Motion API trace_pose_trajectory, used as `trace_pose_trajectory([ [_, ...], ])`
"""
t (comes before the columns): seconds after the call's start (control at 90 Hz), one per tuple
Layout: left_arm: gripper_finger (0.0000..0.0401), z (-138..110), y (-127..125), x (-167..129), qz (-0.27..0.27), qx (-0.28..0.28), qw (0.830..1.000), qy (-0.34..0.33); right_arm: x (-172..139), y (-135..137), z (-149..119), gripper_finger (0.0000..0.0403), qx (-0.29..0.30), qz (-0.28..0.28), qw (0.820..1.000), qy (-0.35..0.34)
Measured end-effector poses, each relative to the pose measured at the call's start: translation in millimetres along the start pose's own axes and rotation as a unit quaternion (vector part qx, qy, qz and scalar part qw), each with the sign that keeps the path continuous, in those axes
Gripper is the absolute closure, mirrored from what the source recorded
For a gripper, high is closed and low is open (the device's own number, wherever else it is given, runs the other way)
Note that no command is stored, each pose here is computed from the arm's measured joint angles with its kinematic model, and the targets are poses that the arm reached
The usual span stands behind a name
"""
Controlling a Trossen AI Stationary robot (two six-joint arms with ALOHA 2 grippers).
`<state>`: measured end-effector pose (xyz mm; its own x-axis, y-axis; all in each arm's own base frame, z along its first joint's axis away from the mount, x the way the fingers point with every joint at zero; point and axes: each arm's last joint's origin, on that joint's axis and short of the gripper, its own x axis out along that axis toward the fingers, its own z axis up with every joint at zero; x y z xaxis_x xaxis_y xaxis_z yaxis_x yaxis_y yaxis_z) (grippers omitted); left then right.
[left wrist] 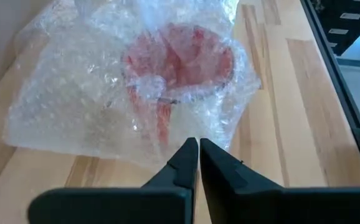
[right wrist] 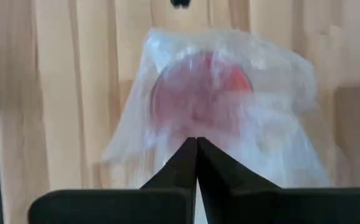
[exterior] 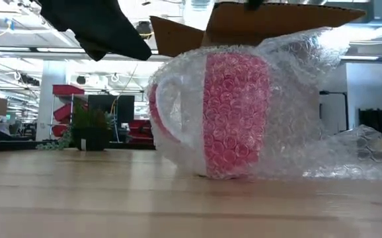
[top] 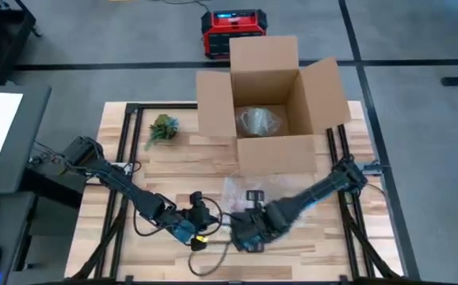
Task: Wrap mug
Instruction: Wrap the red mug with the transparent bubble wrap
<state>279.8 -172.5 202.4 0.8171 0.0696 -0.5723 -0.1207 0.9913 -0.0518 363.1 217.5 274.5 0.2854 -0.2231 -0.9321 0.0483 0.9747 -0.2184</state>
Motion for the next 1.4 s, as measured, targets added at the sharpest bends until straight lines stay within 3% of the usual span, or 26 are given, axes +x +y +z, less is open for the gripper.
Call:
trace_pose_trajectory([
  [0.156,0.0401,-1,-1,-1,-0.002,0.0,1.0,0.0,-18,26,-45,0.0403,0.038,-0.037,0.999,0.002],
  [0.4,0.0401,0,0,0,-0.001,-0.022,1.0,-0.001,34,34,-111,0.0403,0.15,-0.11,0.982,0.017],
  [0.511,0.0401,1,1,1,0.0,-0.026,1.0,-0.004,67,28,-130,0.0403,0.201,-0.118,0.971,-0.057],
  [0.644,0.0401,3,2,2,0.002,-0.029,1.0,-0.006,83,15,-143,0.0403,0.252,-0.112,0.949,-0.153],
  [0.744,0.0401,3,2,2,0.002,-0.029,1.0,-0.007,79,7,-142,0.0403,0.276,-0.104,0.929,-0.224],
  [0.822,0.0401,3,4,3,0.004,-0.031,0.999,-0.007,71,4,-133,0.0403,0.274,-0.087,0.923,-0.256],
  [1.0,0.0401,4,4,3,0.006,-0.032,0.999,-0.009,67,4,-105,0.0403,0.231,-0.035,0.926,-0.297],
  [1.2,0.0401,4,4,3,0.007,-0.033,0.999,-0.009,88,-6,-72,0.0403,0.196,0.024,0.933,-0.3],
  [1.4,0.0401,4,5,4,0.014,-0.031,0.999,-0.012,96,-25,-58,0.0403,0.199,0.048,0.936,-0.287],
])
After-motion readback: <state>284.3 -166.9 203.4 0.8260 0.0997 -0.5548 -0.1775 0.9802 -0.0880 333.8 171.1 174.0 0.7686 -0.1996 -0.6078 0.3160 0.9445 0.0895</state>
